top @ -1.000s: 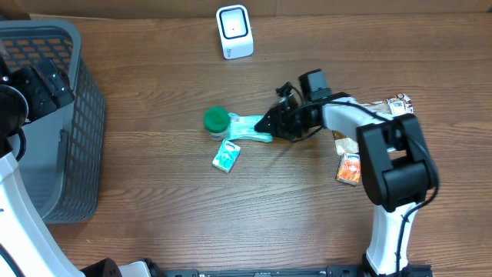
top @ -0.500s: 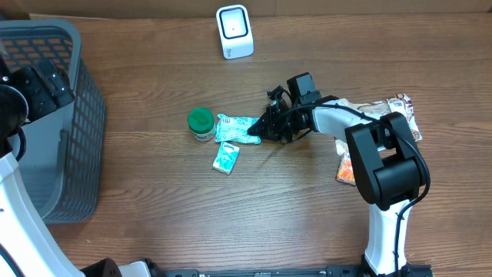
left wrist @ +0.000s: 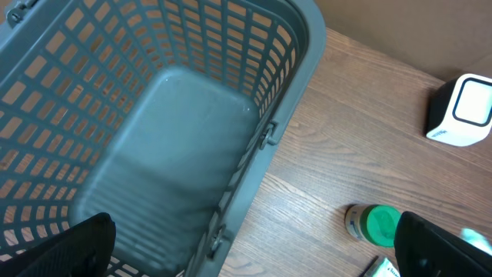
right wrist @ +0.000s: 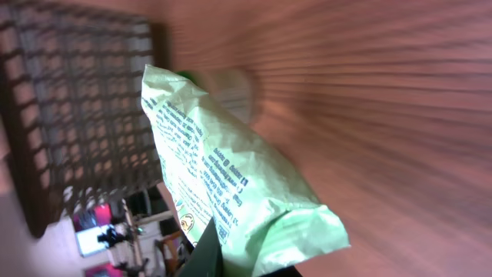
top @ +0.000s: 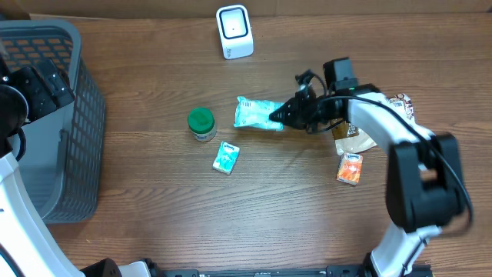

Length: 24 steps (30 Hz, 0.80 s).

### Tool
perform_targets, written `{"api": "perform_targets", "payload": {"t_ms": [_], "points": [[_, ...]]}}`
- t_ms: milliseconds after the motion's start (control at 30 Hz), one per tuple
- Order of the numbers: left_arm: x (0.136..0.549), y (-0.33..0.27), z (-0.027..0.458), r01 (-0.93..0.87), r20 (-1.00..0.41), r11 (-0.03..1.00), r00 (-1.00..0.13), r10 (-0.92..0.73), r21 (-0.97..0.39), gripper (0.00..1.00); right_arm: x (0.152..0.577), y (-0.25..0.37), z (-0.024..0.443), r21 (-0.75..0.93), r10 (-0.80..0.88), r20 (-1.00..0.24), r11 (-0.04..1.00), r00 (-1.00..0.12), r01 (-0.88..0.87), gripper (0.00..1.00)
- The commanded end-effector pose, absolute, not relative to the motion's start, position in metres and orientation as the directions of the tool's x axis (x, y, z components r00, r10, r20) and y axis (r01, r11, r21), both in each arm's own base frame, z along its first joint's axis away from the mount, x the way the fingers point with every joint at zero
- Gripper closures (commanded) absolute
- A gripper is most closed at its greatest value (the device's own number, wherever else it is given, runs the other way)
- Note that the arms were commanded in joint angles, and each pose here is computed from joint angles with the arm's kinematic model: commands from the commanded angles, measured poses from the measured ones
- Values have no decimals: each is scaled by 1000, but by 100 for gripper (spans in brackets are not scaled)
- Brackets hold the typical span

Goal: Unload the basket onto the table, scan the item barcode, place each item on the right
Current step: 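Drag the wipes pack rightward and lift it off the table, then raise the green wipes pack up to the scanner face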

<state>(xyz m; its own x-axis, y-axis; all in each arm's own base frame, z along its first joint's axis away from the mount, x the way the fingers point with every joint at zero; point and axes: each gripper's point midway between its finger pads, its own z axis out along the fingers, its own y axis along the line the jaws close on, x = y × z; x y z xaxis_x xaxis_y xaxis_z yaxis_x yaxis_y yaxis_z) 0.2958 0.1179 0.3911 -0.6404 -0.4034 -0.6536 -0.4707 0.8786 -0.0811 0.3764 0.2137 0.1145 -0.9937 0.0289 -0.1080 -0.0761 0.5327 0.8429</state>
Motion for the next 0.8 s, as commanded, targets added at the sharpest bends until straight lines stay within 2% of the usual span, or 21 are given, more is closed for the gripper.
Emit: {"api": "perform_targets", "payload": {"t_ms": [0, 367, 600, 767], "points": [[296, 121, 393, -467, -661, 881, -641, -390, -67, 0, 365, 217, 167, 830, -20, -269, 502, -963, -242, 96], [296, 121, 393, -467, -661, 881, -641, -390, -67, 0, 327, 197, 240, 750, 15, -402, 579, -915, -320, 96], [296, 121, 393, -467, -661, 881, -641, -390, -67, 0, 313, 186, 258, 705, 34, -451, 627, -892, -332, 96], [296, 121, 393, -467, -661, 881, -641, -390, -67, 0, 301, 189, 253, 670, -24, -458, 648, -889, -363, 96]]}}
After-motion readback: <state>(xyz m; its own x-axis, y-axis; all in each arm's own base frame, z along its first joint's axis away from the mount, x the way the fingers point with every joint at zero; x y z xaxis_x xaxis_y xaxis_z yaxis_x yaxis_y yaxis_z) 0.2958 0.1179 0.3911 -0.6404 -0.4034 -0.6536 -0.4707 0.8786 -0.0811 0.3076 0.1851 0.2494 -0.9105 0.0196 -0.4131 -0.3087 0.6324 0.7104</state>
